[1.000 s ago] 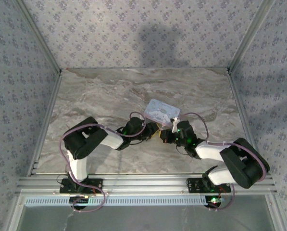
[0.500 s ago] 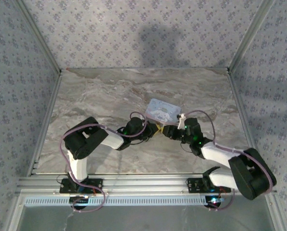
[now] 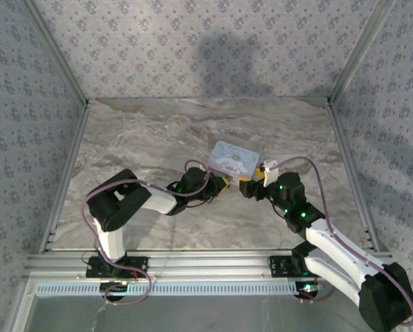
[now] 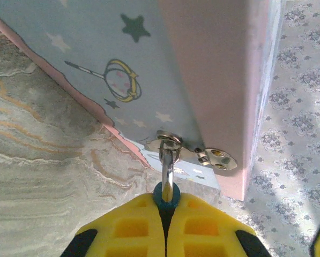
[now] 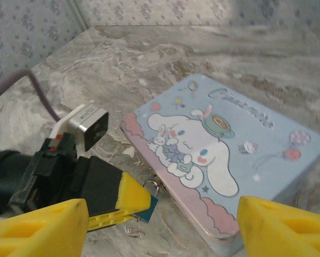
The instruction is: Unlock the padlock with the key
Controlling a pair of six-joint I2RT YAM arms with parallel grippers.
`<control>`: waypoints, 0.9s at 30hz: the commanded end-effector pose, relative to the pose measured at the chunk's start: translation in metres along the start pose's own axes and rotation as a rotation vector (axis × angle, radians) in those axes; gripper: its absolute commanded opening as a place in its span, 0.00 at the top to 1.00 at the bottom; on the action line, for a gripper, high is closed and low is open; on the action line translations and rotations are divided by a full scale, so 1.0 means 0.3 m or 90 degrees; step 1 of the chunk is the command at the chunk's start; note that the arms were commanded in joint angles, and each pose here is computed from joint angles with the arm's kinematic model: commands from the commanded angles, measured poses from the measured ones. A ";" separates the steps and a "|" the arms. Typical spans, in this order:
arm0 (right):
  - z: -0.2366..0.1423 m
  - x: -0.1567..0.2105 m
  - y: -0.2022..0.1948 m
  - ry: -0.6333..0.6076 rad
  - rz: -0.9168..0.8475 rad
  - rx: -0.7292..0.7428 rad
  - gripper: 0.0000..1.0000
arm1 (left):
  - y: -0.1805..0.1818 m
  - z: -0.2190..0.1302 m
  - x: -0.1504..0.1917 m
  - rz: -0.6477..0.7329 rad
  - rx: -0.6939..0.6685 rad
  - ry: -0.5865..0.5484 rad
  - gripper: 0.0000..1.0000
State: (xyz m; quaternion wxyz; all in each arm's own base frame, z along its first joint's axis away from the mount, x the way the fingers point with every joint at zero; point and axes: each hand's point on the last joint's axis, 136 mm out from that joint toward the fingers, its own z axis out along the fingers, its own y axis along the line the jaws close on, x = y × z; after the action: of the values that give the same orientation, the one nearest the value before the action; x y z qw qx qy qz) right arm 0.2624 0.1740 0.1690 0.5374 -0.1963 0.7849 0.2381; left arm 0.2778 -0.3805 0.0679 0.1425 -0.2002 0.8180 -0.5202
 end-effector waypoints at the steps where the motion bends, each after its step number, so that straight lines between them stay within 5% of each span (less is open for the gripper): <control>1: -0.014 -0.025 0.005 -0.024 -0.190 0.031 0.26 | -0.035 -0.026 0.000 -0.001 0.010 -0.008 1.00; 19: 0.106 0.193 0.134 0.073 -0.624 0.025 0.26 | -0.066 -0.076 -0.013 0.004 0.026 -0.013 1.00; 27: 0.149 0.238 0.165 0.096 -0.667 0.024 0.34 | -0.086 -0.084 -0.010 0.007 0.036 -0.008 1.00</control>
State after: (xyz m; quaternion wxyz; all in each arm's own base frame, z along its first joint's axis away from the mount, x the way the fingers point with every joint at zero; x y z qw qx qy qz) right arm 0.2342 0.2320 0.0824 0.5083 -0.5773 0.6358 -0.0642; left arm 0.2698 -0.3680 0.0779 0.1422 -0.2038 0.8196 -0.5162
